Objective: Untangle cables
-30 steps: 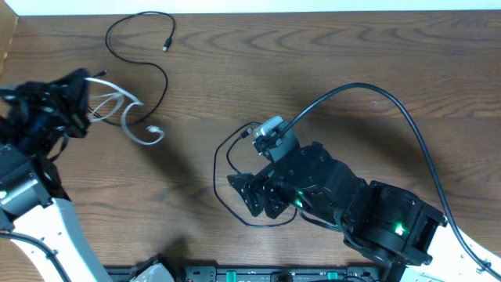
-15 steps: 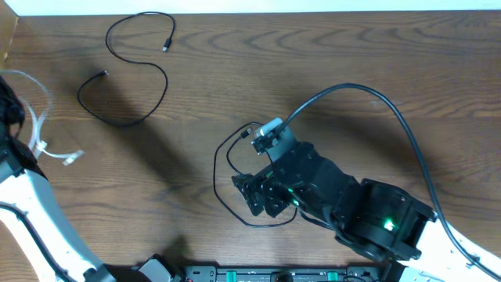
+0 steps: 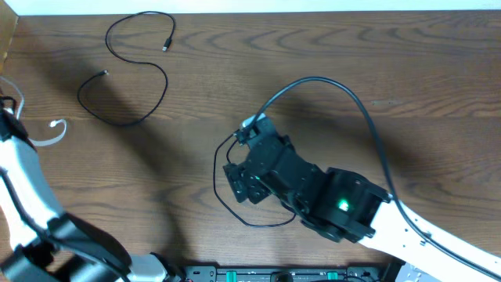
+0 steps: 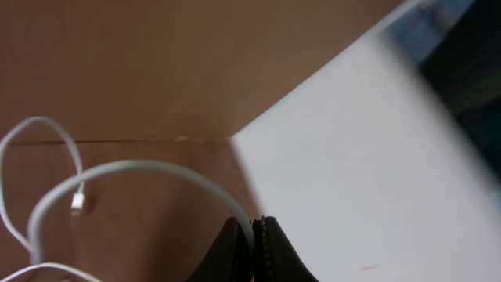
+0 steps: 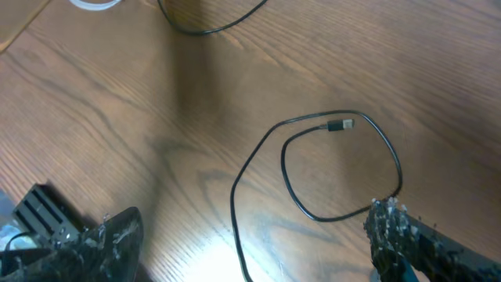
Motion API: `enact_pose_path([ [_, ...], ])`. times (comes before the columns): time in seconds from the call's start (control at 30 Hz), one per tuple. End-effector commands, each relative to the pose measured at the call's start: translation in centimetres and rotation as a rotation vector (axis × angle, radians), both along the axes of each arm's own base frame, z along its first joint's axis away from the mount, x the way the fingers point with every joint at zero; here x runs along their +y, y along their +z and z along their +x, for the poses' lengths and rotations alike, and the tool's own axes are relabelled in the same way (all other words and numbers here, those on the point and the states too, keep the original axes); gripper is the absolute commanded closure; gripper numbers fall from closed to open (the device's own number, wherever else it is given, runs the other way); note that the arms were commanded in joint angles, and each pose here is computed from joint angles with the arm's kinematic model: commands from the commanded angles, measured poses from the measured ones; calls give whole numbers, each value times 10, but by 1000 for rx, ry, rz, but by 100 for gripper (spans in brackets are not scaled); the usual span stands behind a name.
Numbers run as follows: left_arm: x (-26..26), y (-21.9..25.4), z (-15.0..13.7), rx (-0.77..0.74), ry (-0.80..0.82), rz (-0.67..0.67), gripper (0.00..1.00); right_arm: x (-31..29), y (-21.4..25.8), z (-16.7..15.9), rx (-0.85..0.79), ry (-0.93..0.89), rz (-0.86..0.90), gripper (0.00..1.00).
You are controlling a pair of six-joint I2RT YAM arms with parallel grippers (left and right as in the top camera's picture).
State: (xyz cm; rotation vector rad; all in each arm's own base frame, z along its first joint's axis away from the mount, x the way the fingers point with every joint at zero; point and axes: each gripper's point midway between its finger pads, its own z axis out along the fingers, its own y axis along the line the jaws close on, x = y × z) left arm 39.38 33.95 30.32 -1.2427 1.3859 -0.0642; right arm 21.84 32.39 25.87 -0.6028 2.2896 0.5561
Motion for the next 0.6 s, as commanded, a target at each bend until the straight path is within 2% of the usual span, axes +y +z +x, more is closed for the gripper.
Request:
enact_pose_path([
  [0.0, 13, -33, 15, 182, -35, 136, 92, 6, -9, 11, -14, -20, -19, 12],
  [0.13, 15, -56, 37, 193, -64, 155, 92, 15, -23, 17, -4, -22, -36, 11],
  [0.2, 14, -72, 44, 270, -101, 213, 93, 17, -30, 19, 5, -23, -50, 11],
  [0.3, 23, -109, 41, 447, -92, 272, 93, 19, -35, 19, 15, -17, -58, 11],
  [0.4, 25, -150, 35, 592, -118, 265, 92, 19, -35, 19, 15, -18, -58, 11],
  [0.53, 21, -188, 30, 680, -160, 214, 87, 20, -34, 20, 10, -18, -50, 11],
  [0.57, 20, -194, 29, 692, -164, 203, 83, 20, -34, 20, 12, -18, -52, 11],
])
